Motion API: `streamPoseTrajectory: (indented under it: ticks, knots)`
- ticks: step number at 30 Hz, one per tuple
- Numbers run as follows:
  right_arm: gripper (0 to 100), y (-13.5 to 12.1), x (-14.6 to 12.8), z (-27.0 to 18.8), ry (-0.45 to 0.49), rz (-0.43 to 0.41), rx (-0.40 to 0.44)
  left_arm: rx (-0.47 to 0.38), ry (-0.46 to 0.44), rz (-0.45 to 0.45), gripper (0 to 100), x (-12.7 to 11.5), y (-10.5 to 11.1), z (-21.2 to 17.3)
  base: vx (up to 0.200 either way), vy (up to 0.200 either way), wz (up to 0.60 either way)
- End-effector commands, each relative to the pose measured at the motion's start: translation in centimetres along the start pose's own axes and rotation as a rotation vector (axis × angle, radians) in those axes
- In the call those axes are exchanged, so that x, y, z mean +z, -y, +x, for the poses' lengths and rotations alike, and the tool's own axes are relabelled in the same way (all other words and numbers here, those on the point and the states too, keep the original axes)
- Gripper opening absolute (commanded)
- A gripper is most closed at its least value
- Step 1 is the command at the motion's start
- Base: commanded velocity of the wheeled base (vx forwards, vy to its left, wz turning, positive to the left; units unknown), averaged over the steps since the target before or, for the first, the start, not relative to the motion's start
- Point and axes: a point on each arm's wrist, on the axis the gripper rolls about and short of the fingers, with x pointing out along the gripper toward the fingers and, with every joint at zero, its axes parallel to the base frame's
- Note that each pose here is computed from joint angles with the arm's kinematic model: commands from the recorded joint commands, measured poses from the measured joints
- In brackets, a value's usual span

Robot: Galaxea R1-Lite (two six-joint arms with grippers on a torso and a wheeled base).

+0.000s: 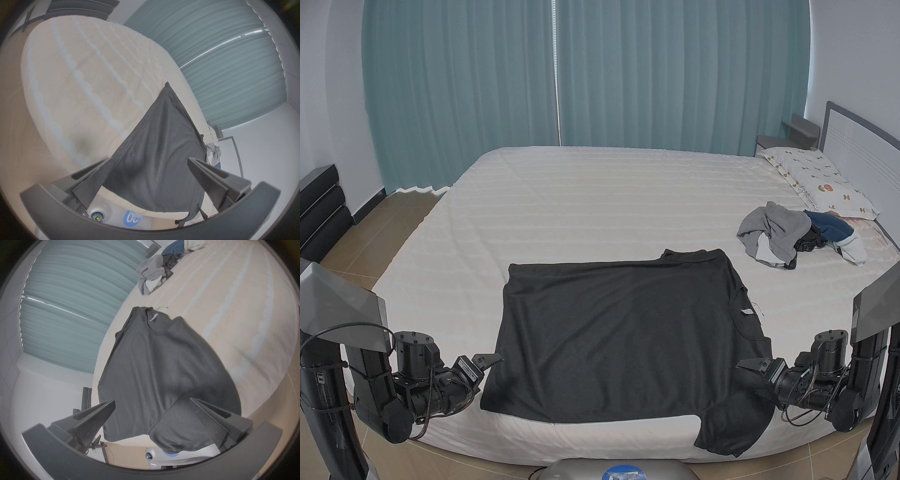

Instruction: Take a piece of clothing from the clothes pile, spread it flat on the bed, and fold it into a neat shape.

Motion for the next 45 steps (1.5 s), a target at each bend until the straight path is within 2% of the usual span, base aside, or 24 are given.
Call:
streamPoseTrajectory:
  ticks: [1,8,14,23,32,36,42,43,45]
  knots:
    - [100,0.1,-0.7,0.2,-0.025,0.002,-0.005,0.015,-0.022,-0.022,100,-0.5,-0.3,0.1,0.0,-0.2,0.0]
    - [100,0.1,-0.7,0.2,-0.025,0.003,-0.006,0.001,-0.065,0.005,100,-1.9,0.4,-0.9,0.0,-0.2,0.0]
    - [100,0.0,-0.7,0.2,-0.021,0.003,-0.005,-0.012,-0.062,0.014,100,-2.0,0.8,-1.4,0.0,-0.2,0.0]
    - [100,-0.2,-0.6,0.0,-0.01,-0.001,0.002,-0.024,-0.046,0.018,100,-1.9,1.1,-2.0,0.0,0.0,0.0]
    - [100,-0.7,-1.0,-0.6,-0.016,-0.017,0.013,-0.024,-0.04,0.025,100,-2.1,1.3,-2.3,-0.2,0.0,0.0]
    - [100,-0.7,-1.0,-0.6,-0.012,-0.017,0.009,-0.026,-0.039,0.035,100,-2.1,1.3,-2.3,0.0,0.0,0.0]
    - [100,-0.6,-1.0,-0.6,-0.009,-0.016,0.006,-0.053,0.034,0.031,100,-0.6,1.6,-2.6,0.0,0.0,0.0]
    - [100,-0.6,-0.9,-0.6,-0.008,-0.014,0.003,-0.06,0.078,0.048,100,0.4,1.5,-2.6,0.0,0.0,0.0]
    - [100,-0.6,-1.0,-0.5,-0.011,-0.015,0.003,-0.052,0.105,0.087,100,1.1,1.3,-2.6,0.0,0.0,0.0]
